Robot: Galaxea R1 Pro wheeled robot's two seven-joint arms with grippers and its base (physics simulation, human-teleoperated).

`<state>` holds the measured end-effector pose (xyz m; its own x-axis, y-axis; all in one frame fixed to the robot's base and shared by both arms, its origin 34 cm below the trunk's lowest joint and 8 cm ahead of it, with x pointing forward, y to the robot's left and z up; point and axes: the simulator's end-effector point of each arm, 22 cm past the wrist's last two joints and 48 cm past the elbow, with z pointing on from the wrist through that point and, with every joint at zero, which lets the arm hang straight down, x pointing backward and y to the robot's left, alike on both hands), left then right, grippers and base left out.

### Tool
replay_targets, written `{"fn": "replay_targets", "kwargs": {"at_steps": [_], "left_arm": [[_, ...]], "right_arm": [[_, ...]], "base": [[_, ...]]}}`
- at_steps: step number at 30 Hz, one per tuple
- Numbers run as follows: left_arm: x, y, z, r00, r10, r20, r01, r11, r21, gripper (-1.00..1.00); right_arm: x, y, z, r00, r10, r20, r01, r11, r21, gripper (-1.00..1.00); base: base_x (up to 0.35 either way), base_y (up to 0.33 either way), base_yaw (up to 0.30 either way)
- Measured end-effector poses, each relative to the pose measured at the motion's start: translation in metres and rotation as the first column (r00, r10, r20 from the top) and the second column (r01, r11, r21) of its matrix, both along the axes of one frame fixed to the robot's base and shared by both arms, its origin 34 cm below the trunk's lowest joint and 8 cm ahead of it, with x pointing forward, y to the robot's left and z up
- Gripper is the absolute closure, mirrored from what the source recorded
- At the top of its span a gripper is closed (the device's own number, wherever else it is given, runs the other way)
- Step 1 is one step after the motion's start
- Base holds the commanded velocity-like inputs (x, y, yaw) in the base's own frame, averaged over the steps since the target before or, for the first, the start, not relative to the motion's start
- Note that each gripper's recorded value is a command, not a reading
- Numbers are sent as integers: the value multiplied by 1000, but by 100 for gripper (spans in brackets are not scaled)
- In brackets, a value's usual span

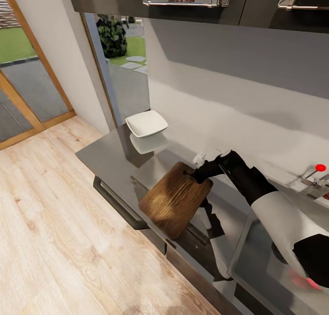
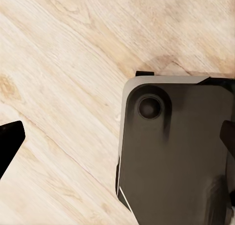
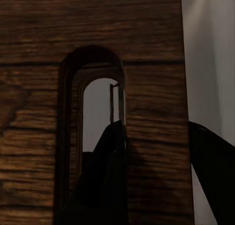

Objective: In the kitchen, take the Vidalia onion out of the sink, dice it on the chopping board with the paring knife, put the diced onion into the bowl on the countertop, then place both the paring knife and the chopping board into the sink.

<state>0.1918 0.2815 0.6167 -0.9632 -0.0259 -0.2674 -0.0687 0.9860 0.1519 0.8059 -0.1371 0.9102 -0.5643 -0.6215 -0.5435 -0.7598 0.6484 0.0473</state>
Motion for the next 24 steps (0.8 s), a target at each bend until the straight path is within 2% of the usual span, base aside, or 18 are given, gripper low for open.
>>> {"fn": "replay_targets", "kwargs": {"at_steps": [24], "left_arm": [[8, -3, 2, 1000, 2, 22, -1, 1000, -4, -100]], "right_arm": [[2, -1, 17, 1000, -3, 25, 3, 1000, 1, 100]], "base": [[0, 0, 0]]}}
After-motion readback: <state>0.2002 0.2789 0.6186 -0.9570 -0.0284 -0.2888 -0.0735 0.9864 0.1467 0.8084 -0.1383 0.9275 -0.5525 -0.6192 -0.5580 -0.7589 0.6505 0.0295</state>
